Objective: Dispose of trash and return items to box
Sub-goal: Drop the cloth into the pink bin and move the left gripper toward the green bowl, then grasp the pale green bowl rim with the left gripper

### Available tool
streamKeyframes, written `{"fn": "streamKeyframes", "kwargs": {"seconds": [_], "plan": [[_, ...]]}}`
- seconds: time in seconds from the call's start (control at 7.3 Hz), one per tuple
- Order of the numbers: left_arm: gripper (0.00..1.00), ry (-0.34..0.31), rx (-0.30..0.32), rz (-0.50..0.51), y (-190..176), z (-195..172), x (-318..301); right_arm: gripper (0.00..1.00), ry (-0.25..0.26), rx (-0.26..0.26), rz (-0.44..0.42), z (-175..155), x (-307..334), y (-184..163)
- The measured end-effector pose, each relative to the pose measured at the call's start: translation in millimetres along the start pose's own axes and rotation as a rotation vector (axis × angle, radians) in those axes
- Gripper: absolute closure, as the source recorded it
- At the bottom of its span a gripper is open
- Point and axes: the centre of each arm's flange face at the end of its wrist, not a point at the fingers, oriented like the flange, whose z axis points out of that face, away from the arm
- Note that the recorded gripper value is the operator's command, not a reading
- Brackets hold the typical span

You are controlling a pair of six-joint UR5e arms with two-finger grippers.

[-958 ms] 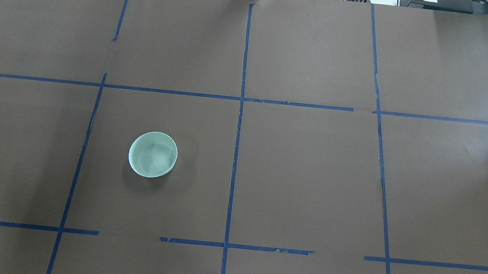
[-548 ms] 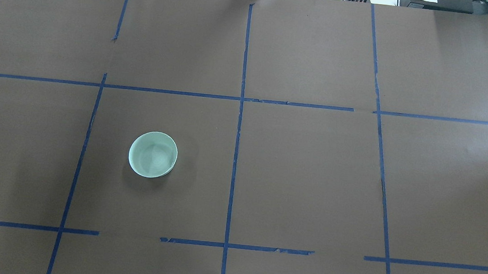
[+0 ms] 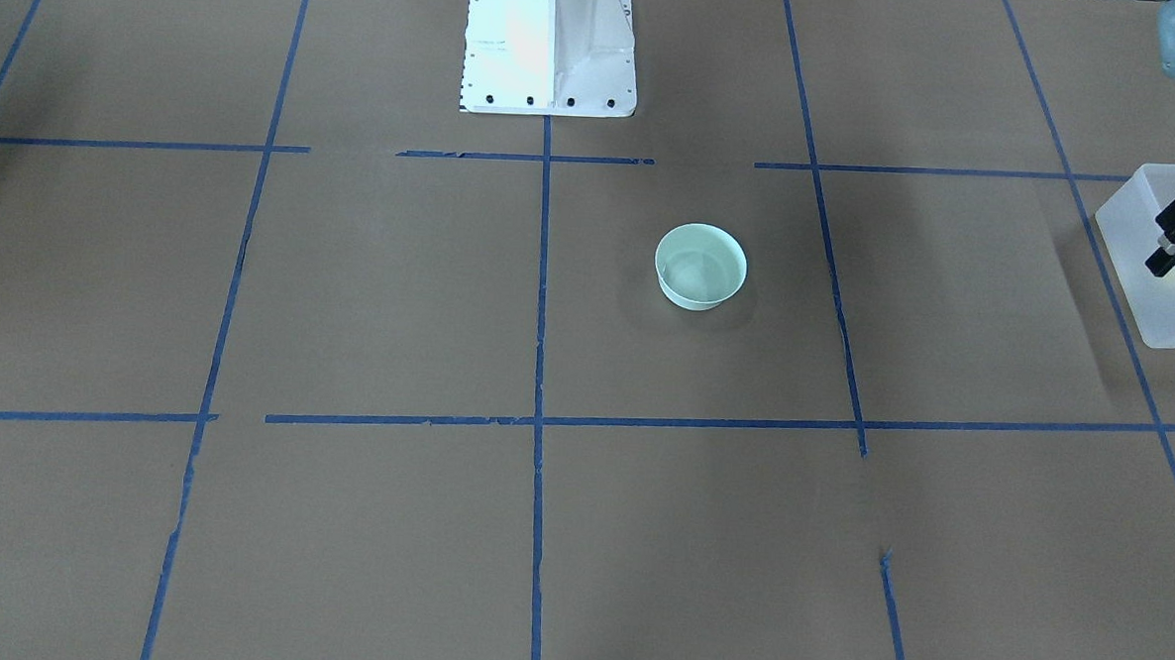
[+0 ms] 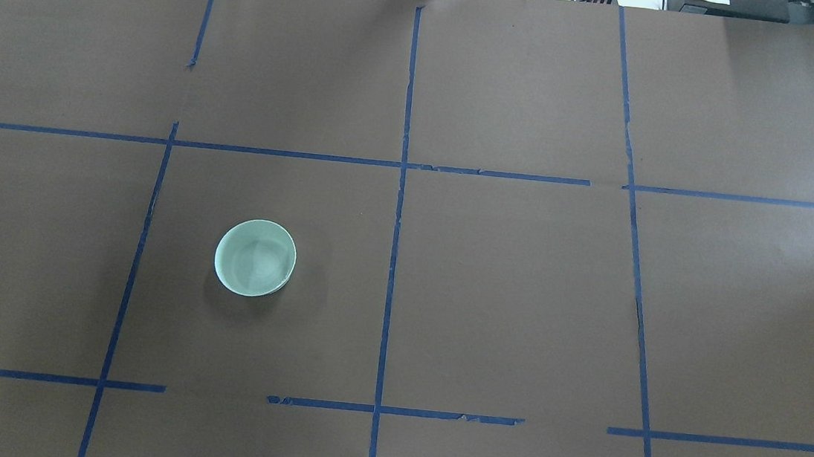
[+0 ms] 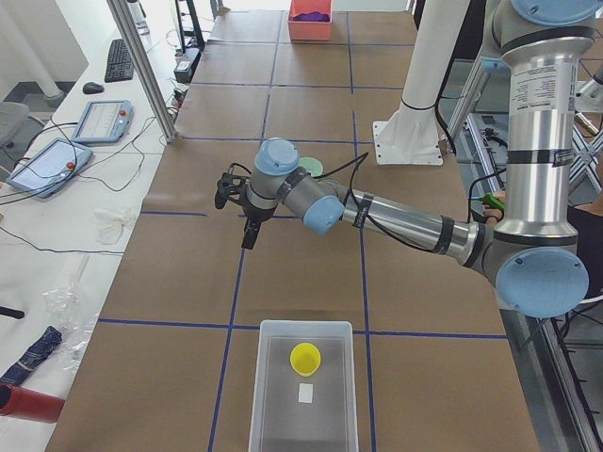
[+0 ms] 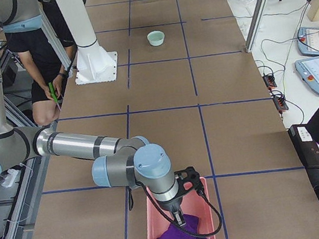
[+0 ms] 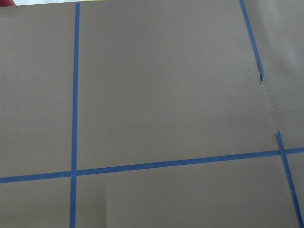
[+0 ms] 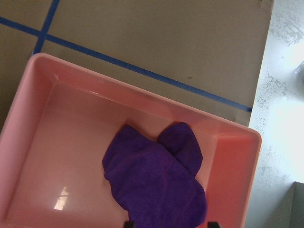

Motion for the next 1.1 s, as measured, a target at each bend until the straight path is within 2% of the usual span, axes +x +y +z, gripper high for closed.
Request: {"fn": "streamKeyframes", "kwargs": {"seconds": [0.55, 0.82, 1.1], "plan": [[0.0, 0.107, -0.098, -0.132, 14.1, 43.0, 127.4, 0.0, -0.151, 0.011, 0.17, -24.0, -82.4, -67.4], [0.0, 0.117, -0.139, -0.203, 39.1, 76.6, 197.8, 0.0, -0.18, -0.003, 0.153, -19.4, -112.0, -92.2], [0.0, 0.109, -0.166, -0.249, 66.7, 104.3, 243.4, 0.0, -0.19, -0.006, 0.231, -21.2, -131.8, -116.4]]}}
